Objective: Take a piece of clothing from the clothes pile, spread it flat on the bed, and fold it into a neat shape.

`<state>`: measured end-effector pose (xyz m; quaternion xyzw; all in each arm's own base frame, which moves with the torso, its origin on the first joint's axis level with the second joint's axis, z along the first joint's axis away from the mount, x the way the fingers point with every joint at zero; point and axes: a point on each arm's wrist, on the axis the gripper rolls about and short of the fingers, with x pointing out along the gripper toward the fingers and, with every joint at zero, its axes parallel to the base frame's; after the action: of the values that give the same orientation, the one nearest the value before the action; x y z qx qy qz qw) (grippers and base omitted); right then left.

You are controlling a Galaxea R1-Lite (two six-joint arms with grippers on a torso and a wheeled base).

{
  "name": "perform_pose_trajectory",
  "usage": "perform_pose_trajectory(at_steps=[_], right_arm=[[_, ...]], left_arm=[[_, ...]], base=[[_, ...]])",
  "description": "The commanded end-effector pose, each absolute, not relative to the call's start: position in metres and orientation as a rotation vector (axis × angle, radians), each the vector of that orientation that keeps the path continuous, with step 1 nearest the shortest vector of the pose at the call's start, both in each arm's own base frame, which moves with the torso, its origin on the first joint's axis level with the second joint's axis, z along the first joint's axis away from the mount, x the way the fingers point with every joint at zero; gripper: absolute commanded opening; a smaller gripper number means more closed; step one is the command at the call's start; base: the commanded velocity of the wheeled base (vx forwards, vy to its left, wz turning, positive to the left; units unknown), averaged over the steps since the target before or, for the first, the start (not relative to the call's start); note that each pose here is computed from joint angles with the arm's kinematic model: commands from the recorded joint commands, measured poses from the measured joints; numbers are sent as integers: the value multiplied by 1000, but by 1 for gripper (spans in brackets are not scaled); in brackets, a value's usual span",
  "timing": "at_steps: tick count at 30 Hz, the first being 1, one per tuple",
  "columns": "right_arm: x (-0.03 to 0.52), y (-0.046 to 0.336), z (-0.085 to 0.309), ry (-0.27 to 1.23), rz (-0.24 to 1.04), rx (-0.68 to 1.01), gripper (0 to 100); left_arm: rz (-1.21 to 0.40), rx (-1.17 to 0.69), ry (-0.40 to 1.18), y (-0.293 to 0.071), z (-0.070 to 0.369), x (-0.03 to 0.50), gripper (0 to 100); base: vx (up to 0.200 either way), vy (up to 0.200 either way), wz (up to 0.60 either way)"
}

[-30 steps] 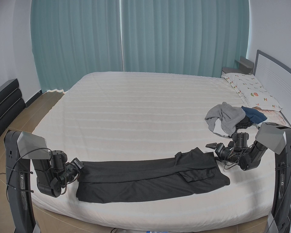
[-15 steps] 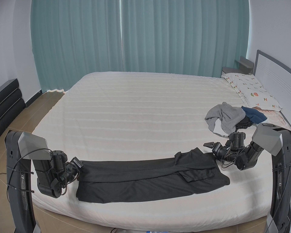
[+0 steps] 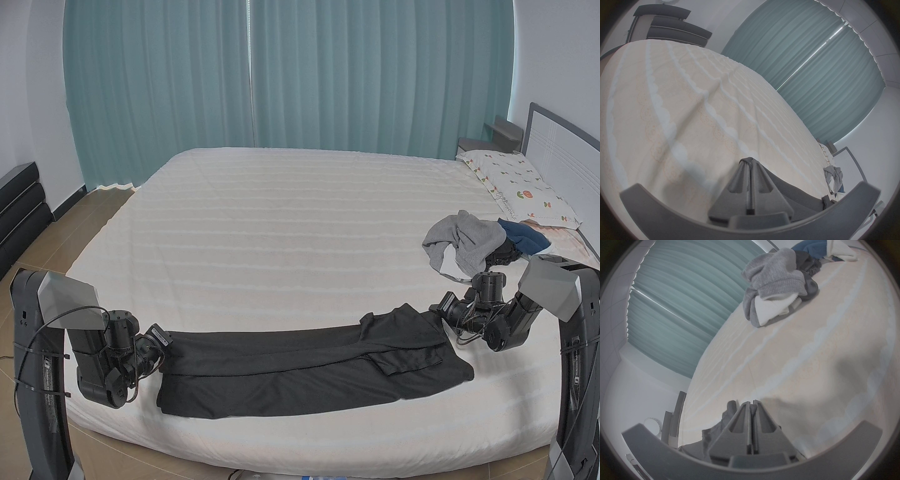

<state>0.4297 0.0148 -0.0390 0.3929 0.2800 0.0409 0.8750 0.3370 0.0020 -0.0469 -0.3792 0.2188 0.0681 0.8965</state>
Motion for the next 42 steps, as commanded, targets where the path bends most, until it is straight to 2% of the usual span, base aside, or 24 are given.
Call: perform_pose_trajectory(at_steps=[1, 14, 15, 17, 18, 21, 25, 29, 36, 37, 42], right_arm=[[431, 12, -37, 543, 96, 819, 0], [433, 12, -40, 543, 96, 819, 0], [433, 11, -42, 547, 93, 819, 100], [431, 13, -42, 549, 97, 817, 100], [431, 13, -40, 545, 101, 817, 100], [430, 13, -27, 521, 106, 822, 100], [421, 12, 17, 453, 109, 860, 100], [409, 21, 43, 432, 133, 876, 100], [373, 33, 36, 548, 117, 889, 100], [357, 42, 30, 610, 105, 931, 100], [330, 67, 23, 723, 91, 1027, 100]], left_arm=[[144, -787, 455, 2, -48, 337, 0], [146, -787, 460, 2, -48, 336, 0], [147, -788, 461, 2, -48, 335, 0], [146, -789, 463, 2, -48, 334, 0], [146, -789, 463, 2, -48, 334, 100], [147, -794, 459, 3, -47, 334, 100], [156, -796, 444, 7, -43, 335, 100], [155, -804, 386, 15, -21, 333, 100], [176, -832, 426, 13, -10, 305, 100], [190, -870, 442, 12, -6, 294, 100], [221, -972, 512, 5, -6, 270, 100]], base=[[0, 0, 0], [0, 0, 0], [0, 0, 0], [0, 0, 0], [0, 0, 0], [0, 0, 0], [0, 0, 0], [0, 0, 0], [0, 0, 0], [0, 0, 0], [-160, 0, 0]])
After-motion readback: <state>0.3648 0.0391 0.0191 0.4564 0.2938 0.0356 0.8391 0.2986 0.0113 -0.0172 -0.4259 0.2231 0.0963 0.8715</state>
